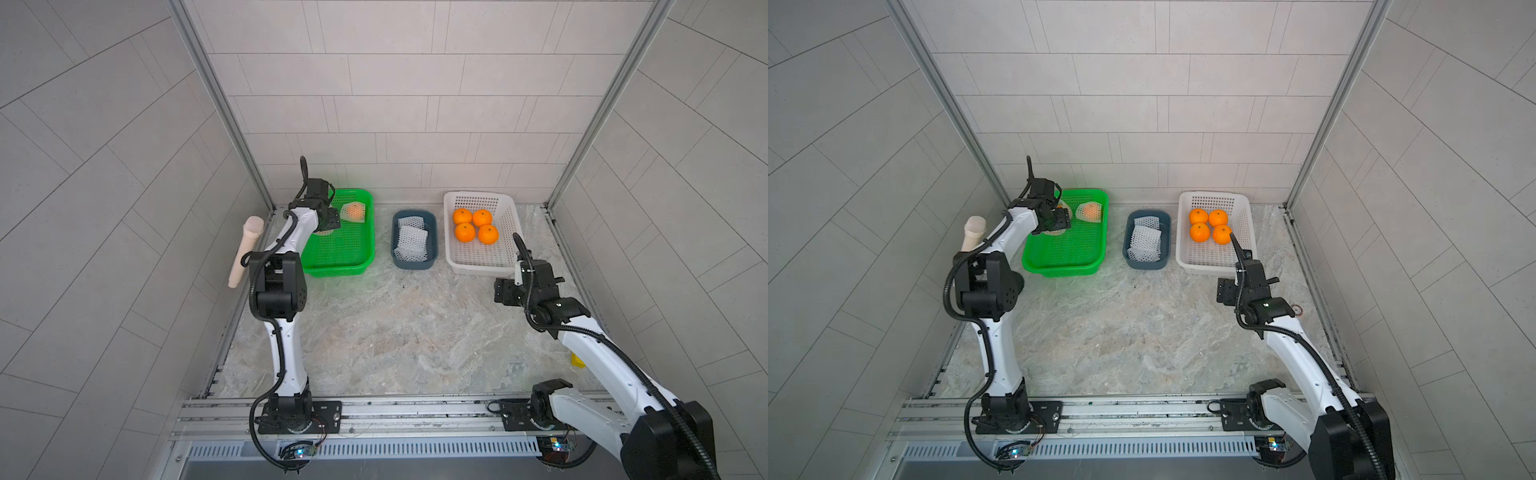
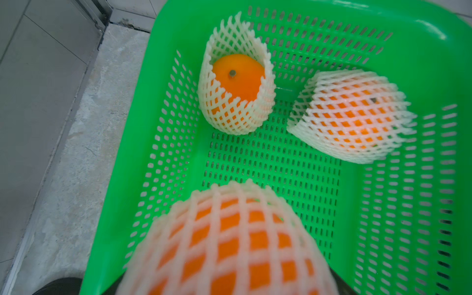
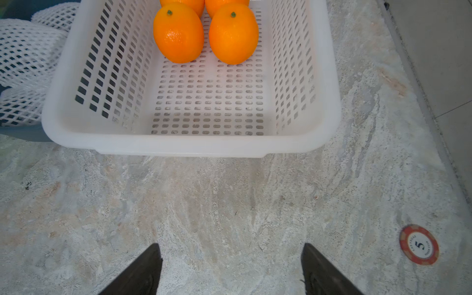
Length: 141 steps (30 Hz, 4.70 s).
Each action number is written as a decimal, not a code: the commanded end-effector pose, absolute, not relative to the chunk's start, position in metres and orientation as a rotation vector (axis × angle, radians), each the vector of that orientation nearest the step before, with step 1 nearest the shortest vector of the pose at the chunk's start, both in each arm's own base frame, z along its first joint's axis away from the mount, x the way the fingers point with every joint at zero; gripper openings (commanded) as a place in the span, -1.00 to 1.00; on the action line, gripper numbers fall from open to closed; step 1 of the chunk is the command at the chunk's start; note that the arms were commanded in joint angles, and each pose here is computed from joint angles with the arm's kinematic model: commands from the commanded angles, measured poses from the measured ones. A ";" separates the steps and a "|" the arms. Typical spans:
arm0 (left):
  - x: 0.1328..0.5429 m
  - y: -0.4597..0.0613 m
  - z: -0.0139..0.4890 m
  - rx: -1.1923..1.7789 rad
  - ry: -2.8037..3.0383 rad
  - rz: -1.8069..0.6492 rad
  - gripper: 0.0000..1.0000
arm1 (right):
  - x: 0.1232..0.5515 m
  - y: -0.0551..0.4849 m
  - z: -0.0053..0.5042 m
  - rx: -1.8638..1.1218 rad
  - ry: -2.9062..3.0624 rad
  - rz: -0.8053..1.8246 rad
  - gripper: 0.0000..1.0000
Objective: Remove foam nets from oranges
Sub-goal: Pick up the orange from the basket, then place the orange at the center of the board.
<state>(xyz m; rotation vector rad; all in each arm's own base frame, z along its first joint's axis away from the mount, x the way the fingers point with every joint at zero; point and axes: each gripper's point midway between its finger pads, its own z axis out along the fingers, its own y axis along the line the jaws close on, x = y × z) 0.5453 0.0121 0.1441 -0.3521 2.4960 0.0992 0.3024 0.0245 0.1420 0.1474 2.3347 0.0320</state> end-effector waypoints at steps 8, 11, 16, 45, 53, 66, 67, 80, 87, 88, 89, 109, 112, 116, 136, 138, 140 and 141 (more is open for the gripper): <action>0.496 -0.029 0.214 -0.259 2.430 0.076 0.38 | 0.291 0.027 0.147 0.159 2.310 0.074 0.74; 0.479 -0.050 0.225 -0.217 2.416 0.060 0.38 | 0.290 0.028 0.149 0.158 2.302 0.084 0.74; 0.441 -0.088 0.234 -0.161 2.393 0.043 0.38 | 0.290 0.028 0.148 0.160 2.309 0.087 0.74; 0.343 -0.269 0.093 0.279 2.598 -0.093 0.38 | 0.285 0.047 0.132 0.118 2.287 0.230 0.74; 0.348 -0.299 0.073 0.309 2.617 -0.108 0.38 | 0.293 0.057 0.135 0.063 2.283 0.277 0.73; 0.347 -0.302 0.043 0.302 2.695 -0.007 0.38 | 0.288 0.055 0.140 0.071 2.270 0.270 0.73; 0.347 -0.301 0.042 0.302 2.697 -0.002 0.38 | 0.288 0.055 0.140 0.072 2.271 0.269 0.73; 0.344 -0.299 0.034 0.327 2.735 0.042 0.52 | 0.287 0.052 0.140 0.084 2.269 0.257 0.73; 0.343 -0.295 0.033 0.328 2.740 0.069 0.67 | 0.286 0.051 0.143 0.089 2.260 0.254 0.74; 0.343 -0.295 0.034 0.326 2.739 0.069 0.69 | 0.286 0.052 0.142 0.086 2.261 0.256 0.74; 0.342 -0.295 0.033 0.329 2.742 0.068 0.70 | 0.286 0.052 0.142 0.086 2.262 0.257 0.74; 0.341 -0.295 0.035 0.333 2.737 0.060 0.91 | 0.285 0.052 0.144 0.086 2.255 0.261 0.74; 0.342 -0.296 0.037 0.334 2.733 0.052 0.92 | 0.284 0.052 0.144 0.087 2.254 0.262 0.74; 0.342 -0.296 0.041 0.330 2.727 0.040 0.96 | 0.285 0.052 0.144 0.086 2.255 0.261 0.74; 0.342 -0.290 0.051 0.364 2.709 0.066 1.00 | 0.284 0.053 0.144 0.083 2.255 0.265 0.76; 0.341 -0.292 0.052 0.390 2.709 0.052 1.00 | 0.284 0.053 0.144 0.084 2.255 0.266 0.76; 0.340 -0.297 0.052 0.431 2.712 0.027 1.00 | 0.284 0.053 0.144 0.084 2.255 0.268 0.77; 0.340 -0.298 0.052 0.442 2.711 0.022 1.00 | 0.284 0.053 0.144 0.083 2.255 0.267 0.77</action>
